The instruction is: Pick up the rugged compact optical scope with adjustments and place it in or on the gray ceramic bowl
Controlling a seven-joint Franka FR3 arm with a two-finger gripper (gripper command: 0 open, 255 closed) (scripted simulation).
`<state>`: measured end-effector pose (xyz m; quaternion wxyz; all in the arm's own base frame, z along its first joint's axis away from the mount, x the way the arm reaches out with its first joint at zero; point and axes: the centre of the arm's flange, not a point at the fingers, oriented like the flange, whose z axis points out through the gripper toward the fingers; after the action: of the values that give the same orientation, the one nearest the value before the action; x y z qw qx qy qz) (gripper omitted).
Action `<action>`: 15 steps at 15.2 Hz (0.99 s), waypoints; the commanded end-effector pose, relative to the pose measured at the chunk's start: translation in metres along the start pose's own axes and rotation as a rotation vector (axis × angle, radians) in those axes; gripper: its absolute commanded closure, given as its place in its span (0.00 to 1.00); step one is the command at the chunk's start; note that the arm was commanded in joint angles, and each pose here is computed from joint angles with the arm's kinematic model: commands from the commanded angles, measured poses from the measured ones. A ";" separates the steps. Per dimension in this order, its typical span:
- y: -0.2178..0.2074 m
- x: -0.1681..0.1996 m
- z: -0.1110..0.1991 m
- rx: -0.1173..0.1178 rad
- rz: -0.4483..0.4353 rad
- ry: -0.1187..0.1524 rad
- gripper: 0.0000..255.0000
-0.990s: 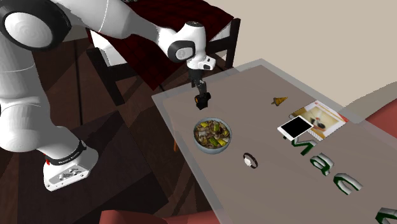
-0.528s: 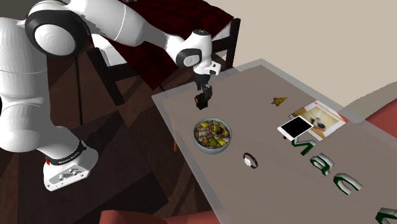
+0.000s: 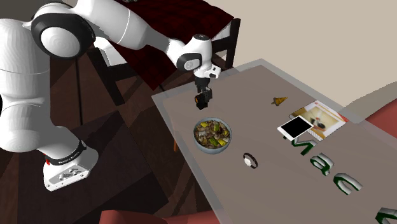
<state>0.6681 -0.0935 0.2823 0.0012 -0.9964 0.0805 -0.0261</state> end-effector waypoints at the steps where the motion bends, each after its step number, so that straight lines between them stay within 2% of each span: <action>1: 0.000 0.000 0.000 0.000 0.000 0.000 0.00; 2: 0.000 0.000 0.000 0.000 0.000 0.000 0.00; 3: 0.000 0.000 0.000 0.000 0.000 0.000 1.00; 12: 0.000 0.000 0.000 0.000 0.000 0.000 1.00; 15: 0.000 0.001 -0.016 0.000 0.000 0.000 1.00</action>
<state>0.6681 -0.0936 0.2930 0.0012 -0.9964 0.0805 -0.0260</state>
